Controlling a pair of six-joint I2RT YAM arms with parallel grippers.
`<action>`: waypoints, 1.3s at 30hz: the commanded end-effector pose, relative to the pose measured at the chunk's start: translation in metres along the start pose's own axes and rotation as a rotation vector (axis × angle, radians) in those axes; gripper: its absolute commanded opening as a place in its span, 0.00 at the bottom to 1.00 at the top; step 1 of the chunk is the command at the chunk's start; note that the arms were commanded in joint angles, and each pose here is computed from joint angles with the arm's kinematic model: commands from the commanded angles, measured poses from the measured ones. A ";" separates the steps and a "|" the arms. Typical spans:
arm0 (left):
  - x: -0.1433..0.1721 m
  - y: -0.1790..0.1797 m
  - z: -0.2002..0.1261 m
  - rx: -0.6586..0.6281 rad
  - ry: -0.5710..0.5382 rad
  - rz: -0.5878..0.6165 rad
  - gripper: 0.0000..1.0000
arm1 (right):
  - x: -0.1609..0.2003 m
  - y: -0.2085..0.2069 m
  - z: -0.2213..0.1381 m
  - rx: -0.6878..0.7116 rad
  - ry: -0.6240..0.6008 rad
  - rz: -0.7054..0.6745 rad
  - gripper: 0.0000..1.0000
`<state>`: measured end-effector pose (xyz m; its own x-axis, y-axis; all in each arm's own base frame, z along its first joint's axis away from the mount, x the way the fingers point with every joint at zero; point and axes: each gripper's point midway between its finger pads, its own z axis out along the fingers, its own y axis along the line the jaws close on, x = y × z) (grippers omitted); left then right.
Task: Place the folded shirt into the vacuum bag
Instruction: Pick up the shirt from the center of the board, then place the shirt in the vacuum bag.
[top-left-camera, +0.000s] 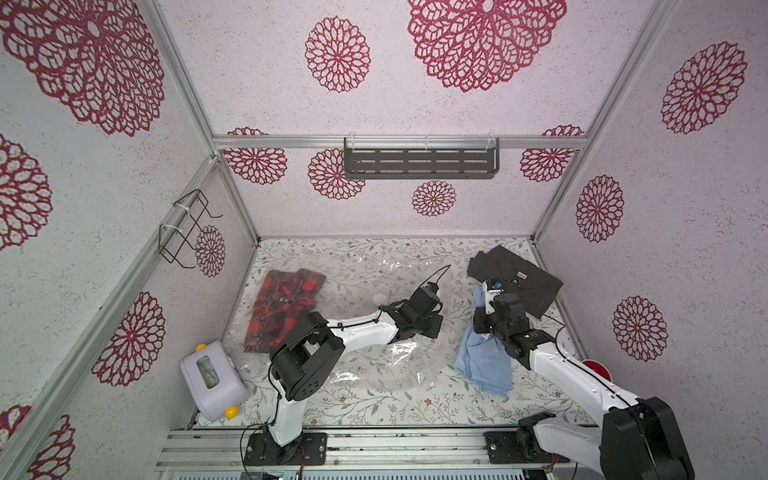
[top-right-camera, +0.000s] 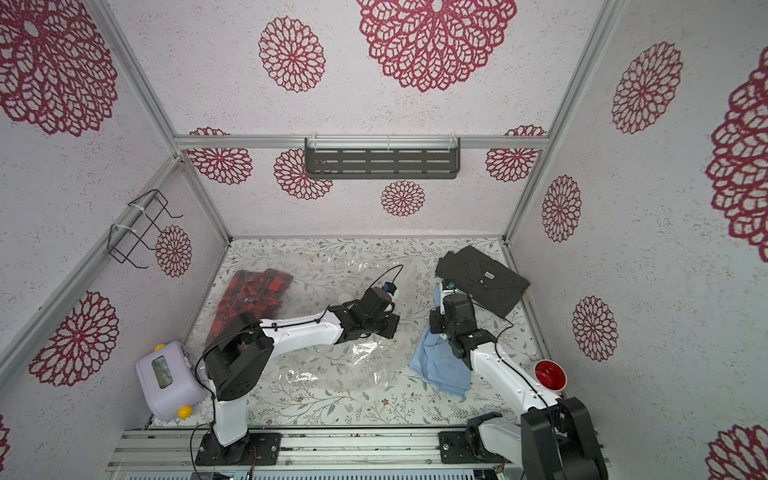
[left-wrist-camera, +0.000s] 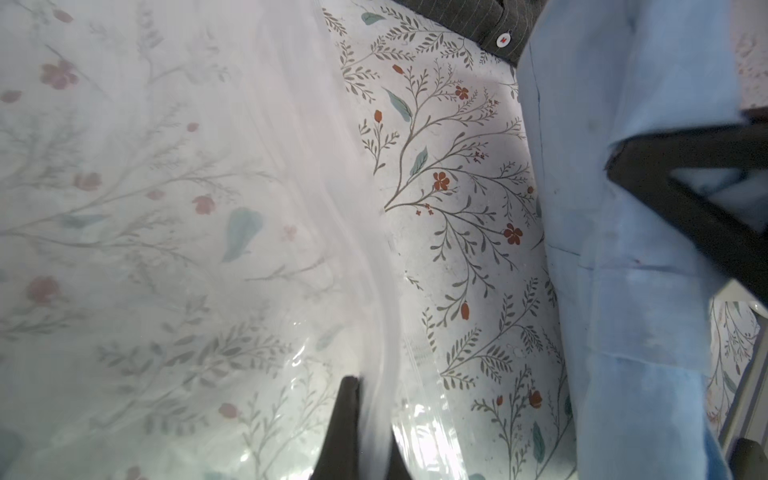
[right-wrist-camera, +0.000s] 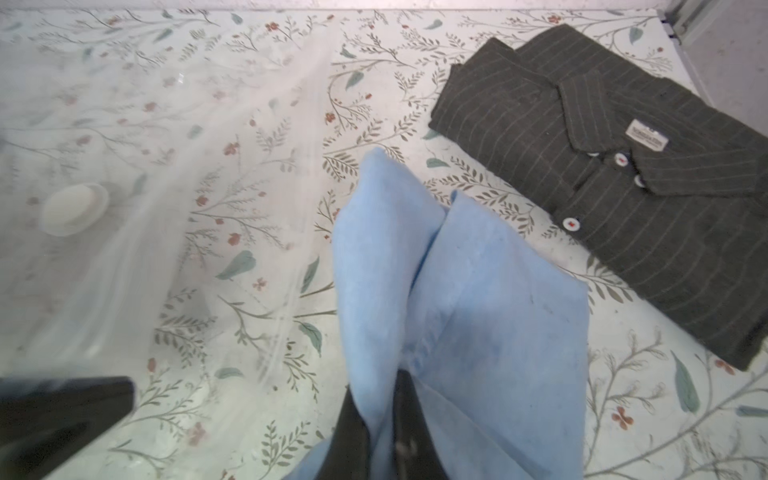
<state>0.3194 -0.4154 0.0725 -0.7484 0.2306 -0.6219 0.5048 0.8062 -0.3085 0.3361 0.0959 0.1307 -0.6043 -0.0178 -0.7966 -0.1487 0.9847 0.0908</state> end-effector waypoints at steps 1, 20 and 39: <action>-0.005 -0.016 0.000 0.004 -0.072 -0.041 0.00 | -0.029 0.027 -0.007 -0.155 -0.107 0.007 0.00; -0.018 -0.018 -0.017 -0.007 -0.213 -0.110 0.00 | -0.020 0.054 -0.025 -0.361 -0.172 0.181 0.00; -0.039 -0.034 -0.045 0.018 -0.288 -0.072 0.00 | 0.068 0.068 0.043 -0.321 0.127 0.359 0.00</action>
<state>0.3140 -0.4174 0.1112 -0.6722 0.0248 -0.7400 0.4280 0.8286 -0.3610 0.3098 0.1654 0.0490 -0.7591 0.2281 -0.6096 -0.1569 0.8448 0.5116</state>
